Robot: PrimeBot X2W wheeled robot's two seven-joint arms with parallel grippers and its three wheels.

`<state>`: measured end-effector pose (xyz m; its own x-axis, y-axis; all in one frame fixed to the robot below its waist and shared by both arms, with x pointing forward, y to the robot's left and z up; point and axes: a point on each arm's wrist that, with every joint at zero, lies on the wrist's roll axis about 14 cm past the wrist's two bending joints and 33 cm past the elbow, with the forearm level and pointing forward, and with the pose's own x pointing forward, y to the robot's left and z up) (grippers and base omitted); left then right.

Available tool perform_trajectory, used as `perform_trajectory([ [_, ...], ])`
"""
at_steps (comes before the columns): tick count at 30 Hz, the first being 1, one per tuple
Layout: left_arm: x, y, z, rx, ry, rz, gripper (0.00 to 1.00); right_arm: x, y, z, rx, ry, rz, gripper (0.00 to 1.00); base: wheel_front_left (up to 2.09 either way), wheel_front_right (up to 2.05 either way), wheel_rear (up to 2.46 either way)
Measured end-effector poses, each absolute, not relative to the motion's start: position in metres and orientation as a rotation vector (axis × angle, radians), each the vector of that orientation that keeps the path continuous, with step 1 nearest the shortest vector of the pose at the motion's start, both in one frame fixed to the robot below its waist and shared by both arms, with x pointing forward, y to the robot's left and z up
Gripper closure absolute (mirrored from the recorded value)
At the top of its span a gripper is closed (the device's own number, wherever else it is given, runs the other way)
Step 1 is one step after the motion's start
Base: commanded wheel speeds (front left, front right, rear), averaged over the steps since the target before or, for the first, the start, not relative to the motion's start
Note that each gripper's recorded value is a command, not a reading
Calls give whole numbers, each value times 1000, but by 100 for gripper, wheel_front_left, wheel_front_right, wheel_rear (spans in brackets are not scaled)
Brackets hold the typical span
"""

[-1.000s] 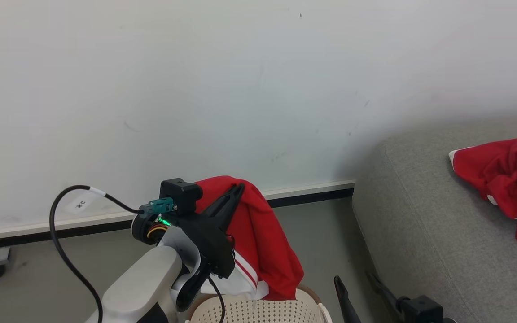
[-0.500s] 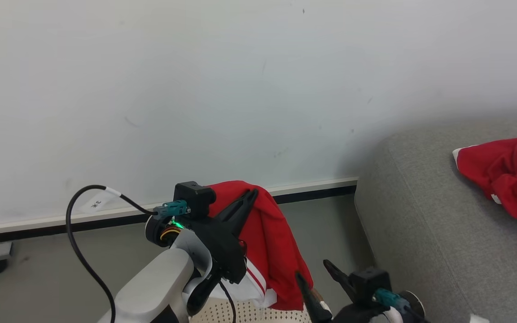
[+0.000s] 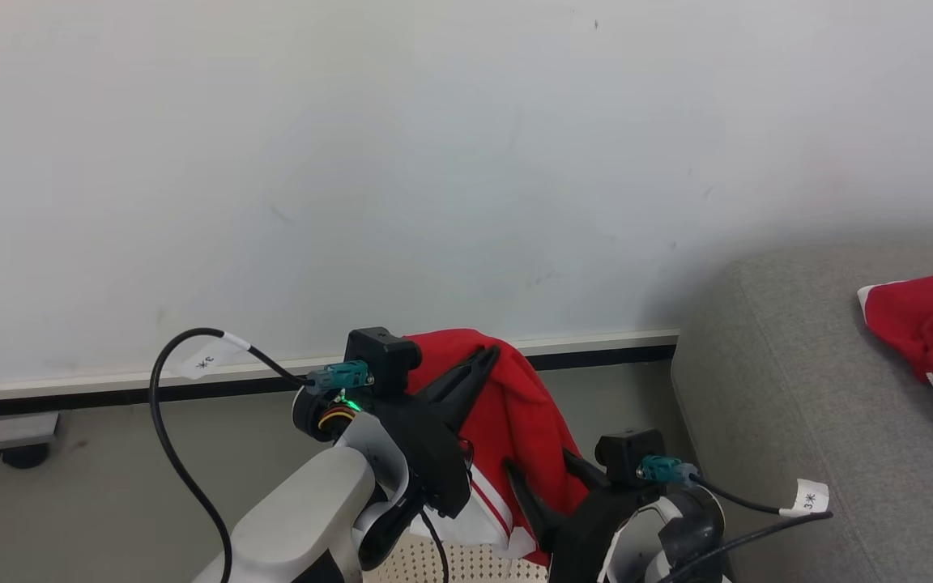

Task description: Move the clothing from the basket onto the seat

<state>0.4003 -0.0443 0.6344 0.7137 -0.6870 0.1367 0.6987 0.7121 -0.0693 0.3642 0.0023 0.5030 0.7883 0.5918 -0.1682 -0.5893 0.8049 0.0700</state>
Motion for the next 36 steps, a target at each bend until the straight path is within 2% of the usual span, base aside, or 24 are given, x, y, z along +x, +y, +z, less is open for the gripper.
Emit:
perform_trajectory([
  [11, 395, -44, 637, -116, -111, -778, 100, 379, 10, 500, 20, 215, 659, 0, 0, 0, 0],
  [12, 394, -45, 637, -115, -111, -779, 100, 379, 9, 499, 22, 218, 656, 27, 0, 0, 0],
  [13, 394, -45, 637, -113, -111, -781, 100, 380, 9, 499, 21, 216, 656, 64, 0, 0, 0],
  [14, 393, -45, 638, -112, -112, -782, 100, 381, 9, 500, 25, 214, 654, 64, 0, 0, 0],
  [15, 393, -46, 638, -113, -113, -783, 100, 381, 9, 501, 26, 211, 656, 82, 0, 0, 0],
  [16, 392, -46, 639, -112, -113, -784, 100, 382, 10, 503, 29, 199, 658, 93, 0, 0, 0],
  [17, 392, -47, 639, -111, -115, -786, 100, 382, 11, 505, 32, 191, 660, 100, 0, 0, 0],
  [21, 391, -46, 639, -118, -121, -776, 100, 380, 11, 504, 33, 188, 662, 100, 0, 0, 0],
  [22, 390, -46, 641, -123, -133, -777, 61, 381, 10, 506, 32, 177, 662, 100, 0, 0, 0],
  [23, 390, -47, 643, -125, -141, -779, 9, 381, 10, 509, 33, 168, 661, 100, 0, 0, 0],
  [24, 391, -46, 642, -128, -138, -772, 0, 381, 10, 509, 34, 163, 660, 100, 0, 0, 0],
  [36, 397, -13, 615, -116, -133, -676, 0, 384, -14, 517, 32, 89, 589, 100, 0, 0, 0],
])
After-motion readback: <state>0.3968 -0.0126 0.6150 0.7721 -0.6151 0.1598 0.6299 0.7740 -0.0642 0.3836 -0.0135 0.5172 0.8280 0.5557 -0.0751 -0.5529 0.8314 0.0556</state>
